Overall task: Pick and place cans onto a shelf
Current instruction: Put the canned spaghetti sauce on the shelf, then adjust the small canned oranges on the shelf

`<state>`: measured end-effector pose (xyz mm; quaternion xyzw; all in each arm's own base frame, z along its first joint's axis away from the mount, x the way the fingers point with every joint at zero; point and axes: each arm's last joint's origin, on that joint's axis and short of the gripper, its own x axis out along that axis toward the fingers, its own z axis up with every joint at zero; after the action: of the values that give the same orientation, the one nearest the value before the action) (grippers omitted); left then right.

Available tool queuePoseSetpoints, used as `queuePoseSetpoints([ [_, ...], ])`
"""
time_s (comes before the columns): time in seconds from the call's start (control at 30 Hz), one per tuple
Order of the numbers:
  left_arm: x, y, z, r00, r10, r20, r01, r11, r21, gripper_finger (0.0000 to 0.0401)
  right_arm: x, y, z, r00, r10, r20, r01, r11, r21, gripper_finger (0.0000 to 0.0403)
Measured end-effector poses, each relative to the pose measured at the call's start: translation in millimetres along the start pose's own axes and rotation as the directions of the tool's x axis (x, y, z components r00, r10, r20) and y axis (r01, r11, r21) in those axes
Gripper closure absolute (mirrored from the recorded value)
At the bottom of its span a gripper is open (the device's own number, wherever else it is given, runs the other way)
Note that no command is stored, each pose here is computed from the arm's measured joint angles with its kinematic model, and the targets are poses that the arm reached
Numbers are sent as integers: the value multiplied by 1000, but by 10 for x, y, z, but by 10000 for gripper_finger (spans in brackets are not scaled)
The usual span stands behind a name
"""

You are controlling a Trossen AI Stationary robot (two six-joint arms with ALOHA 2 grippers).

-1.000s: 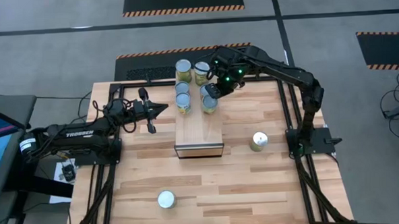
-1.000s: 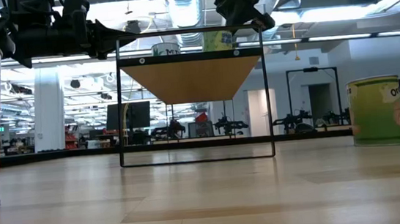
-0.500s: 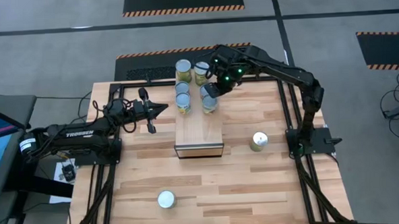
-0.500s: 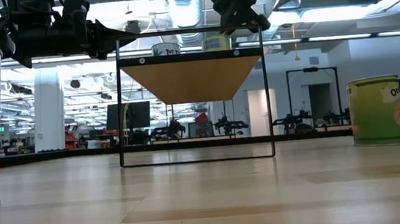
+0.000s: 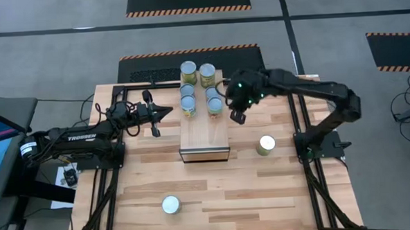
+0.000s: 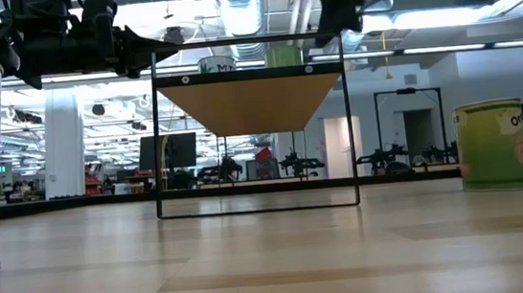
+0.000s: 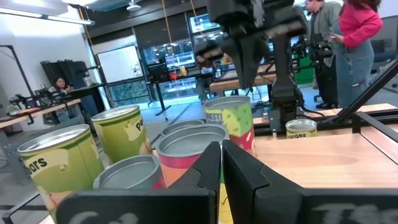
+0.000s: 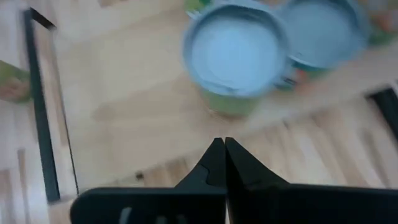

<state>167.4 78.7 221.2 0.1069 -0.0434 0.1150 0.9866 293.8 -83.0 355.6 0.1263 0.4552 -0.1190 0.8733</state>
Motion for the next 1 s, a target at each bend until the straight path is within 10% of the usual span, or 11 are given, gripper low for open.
queuePoseSetpoints([
  [0.63, 0, 3, 0, 1000, 8, -1, -8, 1000, -3, 395, 704, 41, -214, 983, 78, 167, -61, 993, -104, 396],
  [1.0, 0, 2, 0, 1000, 8, -1, -8, 1000, -3, 395, 560, 47, -221, 977, 91, 192, -54, 980, -190, 394],
])
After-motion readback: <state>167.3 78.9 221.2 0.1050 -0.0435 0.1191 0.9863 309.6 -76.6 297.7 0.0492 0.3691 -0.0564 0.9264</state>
